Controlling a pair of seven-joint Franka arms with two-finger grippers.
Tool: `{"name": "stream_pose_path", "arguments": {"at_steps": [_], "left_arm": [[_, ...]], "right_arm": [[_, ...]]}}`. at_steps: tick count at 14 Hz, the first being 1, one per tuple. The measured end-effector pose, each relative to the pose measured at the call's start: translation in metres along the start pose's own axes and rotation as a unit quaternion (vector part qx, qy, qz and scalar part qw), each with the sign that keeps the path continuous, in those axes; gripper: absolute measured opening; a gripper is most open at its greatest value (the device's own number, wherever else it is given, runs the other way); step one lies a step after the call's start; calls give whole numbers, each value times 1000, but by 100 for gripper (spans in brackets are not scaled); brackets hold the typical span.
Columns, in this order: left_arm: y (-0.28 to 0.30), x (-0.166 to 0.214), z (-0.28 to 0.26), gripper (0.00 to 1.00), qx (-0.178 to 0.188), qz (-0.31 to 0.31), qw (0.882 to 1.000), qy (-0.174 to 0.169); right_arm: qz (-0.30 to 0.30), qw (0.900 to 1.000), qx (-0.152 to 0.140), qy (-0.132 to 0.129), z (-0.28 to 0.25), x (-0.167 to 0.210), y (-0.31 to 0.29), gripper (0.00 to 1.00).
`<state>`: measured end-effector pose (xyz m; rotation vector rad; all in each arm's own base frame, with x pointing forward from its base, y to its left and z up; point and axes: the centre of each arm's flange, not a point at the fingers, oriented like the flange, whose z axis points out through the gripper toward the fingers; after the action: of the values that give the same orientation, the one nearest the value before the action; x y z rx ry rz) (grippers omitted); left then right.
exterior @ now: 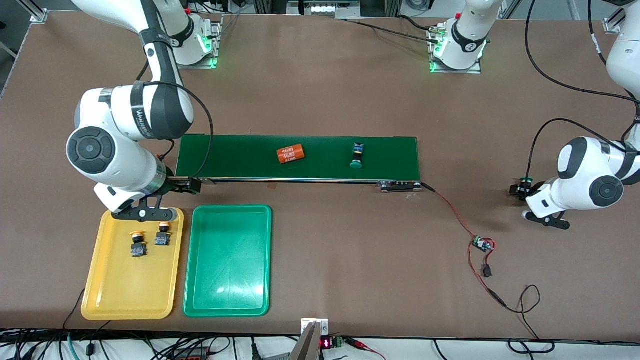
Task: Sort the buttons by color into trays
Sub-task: 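Move the right gripper back over the belt while the left gripper grasps a button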
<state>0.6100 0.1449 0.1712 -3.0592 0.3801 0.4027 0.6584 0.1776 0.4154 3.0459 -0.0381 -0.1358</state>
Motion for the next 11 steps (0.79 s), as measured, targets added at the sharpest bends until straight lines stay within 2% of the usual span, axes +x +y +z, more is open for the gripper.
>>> {"name": "stream_pose_path", "arguments": {"at_steps": [1,2,3,4,7,11], "left_arm": [[-1,-1,1,54,-1,-1,1000,-1],[-2,-1,2,48,-1,-1,1000,-1],[-2,-1,1,48,-1,-1,1000,-1],[0,0,-1,41,-1,1,1000,0],[31,5,-32,41,-5,25,999,-26],[97,15,-120,41,-36,43,998,-40]], "right_arm": [[2,1000,0,0,0,1,2,100],[4,1000,-1,1,-1,1,4,100],[5,1000,-1,1,-1,1,6,100],[6,1000,-1,1,-1,2,7,100],[7,1000,0,2,-3,2,9,100],[3,1000,5,3,-14,-4,6,100]]}}
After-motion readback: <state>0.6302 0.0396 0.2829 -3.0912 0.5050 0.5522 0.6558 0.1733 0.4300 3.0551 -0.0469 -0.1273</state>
